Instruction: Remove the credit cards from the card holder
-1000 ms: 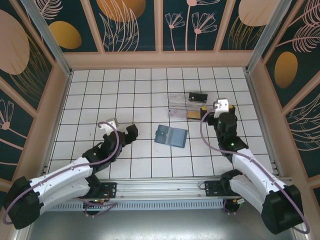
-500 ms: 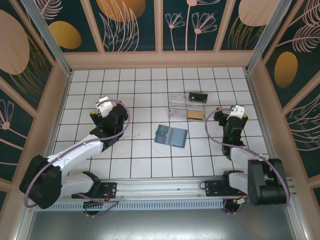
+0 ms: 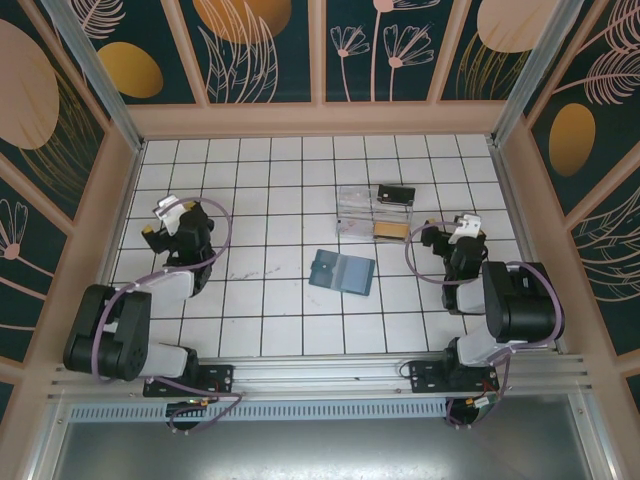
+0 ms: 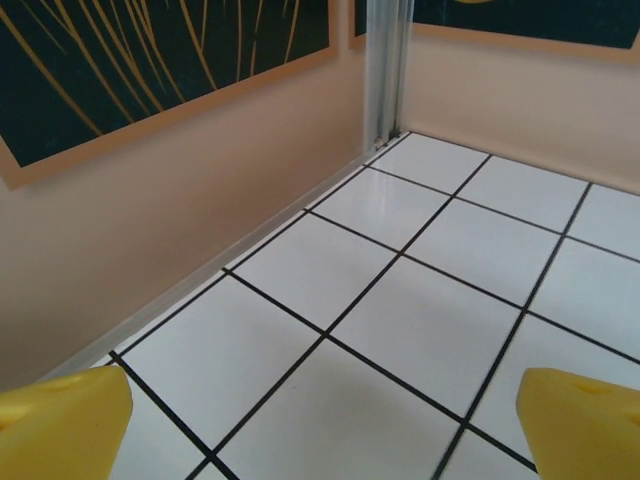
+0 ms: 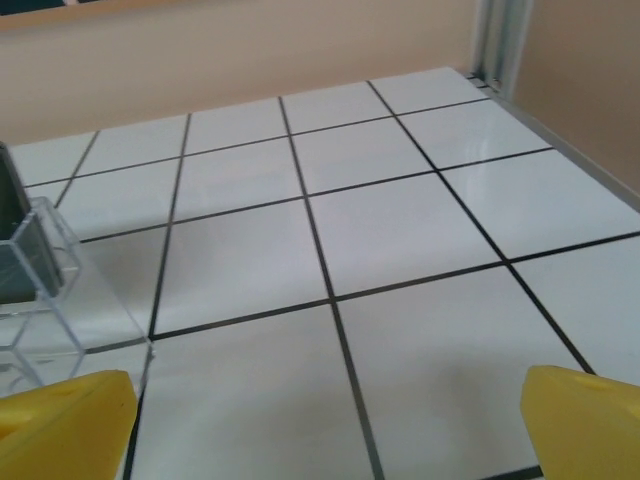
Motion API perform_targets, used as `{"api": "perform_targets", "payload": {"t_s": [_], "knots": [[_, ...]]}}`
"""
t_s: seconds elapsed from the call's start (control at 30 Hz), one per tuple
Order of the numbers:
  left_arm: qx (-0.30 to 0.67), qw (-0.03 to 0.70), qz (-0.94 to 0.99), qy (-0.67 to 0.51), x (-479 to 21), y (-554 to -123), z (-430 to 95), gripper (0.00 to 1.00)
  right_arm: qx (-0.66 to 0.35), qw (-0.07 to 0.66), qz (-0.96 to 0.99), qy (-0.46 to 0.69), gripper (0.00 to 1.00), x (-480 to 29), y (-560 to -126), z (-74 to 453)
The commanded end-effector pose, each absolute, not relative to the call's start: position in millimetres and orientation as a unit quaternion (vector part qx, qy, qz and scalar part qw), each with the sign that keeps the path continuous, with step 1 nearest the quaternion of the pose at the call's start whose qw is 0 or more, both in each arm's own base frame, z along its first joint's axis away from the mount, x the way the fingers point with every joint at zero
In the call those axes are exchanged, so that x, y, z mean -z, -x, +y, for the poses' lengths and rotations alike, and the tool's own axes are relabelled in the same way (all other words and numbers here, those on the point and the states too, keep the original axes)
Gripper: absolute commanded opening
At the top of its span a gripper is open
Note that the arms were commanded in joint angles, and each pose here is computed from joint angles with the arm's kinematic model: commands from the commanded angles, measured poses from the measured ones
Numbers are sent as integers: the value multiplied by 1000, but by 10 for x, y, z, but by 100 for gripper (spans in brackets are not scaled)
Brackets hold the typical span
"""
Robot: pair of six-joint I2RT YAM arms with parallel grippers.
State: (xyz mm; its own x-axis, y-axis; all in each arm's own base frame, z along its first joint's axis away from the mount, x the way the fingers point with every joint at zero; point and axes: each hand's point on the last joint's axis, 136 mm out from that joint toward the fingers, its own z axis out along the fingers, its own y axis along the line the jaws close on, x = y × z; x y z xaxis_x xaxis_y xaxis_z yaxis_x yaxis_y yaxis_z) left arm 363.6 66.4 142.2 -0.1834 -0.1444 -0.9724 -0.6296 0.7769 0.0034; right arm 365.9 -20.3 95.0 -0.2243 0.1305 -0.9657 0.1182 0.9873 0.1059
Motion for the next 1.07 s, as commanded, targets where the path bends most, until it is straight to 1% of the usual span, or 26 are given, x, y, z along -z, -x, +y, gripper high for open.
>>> {"api": "perform_targets", "payload": {"t_s": [0.0,0.07,0.13,0.23,0.37,0.4,0.47,0.5,1.03], "knots": [[-186,636,704,257,-1493,-3595,764,99,-32,654,754,-52,99,-1214,-3762,-118],[-144,661,697,238,-1489,-3571,718,99,-30,655,753,-53,99,-1218,-3763,-117],[-129,658,711,212,-1466,-3650,636,99,-25,654,754,-55,99,-1215,-3766,-124],[-88,669,726,137,-1441,-3743,378,99,-24,654,754,-55,99,-1211,-3760,-116],[-69,679,720,125,-1410,-3673,342,99,-25,655,753,-55,99,-1217,-3757,-108],[-74,697,701,132,-1457,-3622,374,99,-25,656,753,-54,99,-1217,-3757,-104],[-75,675,722,132,-1377,-3655,372,99,-25,655,753,-55,99,-1218,-3764,-110],[-77,685,712,134,-1421,-3649,383,99,-24,655,753,-56,99,-1217,-3766,-121],[-76,682,716,132,-1402,-3646,377,99,-24,654,754,-57,99,-1214,-3765,-122]]}}
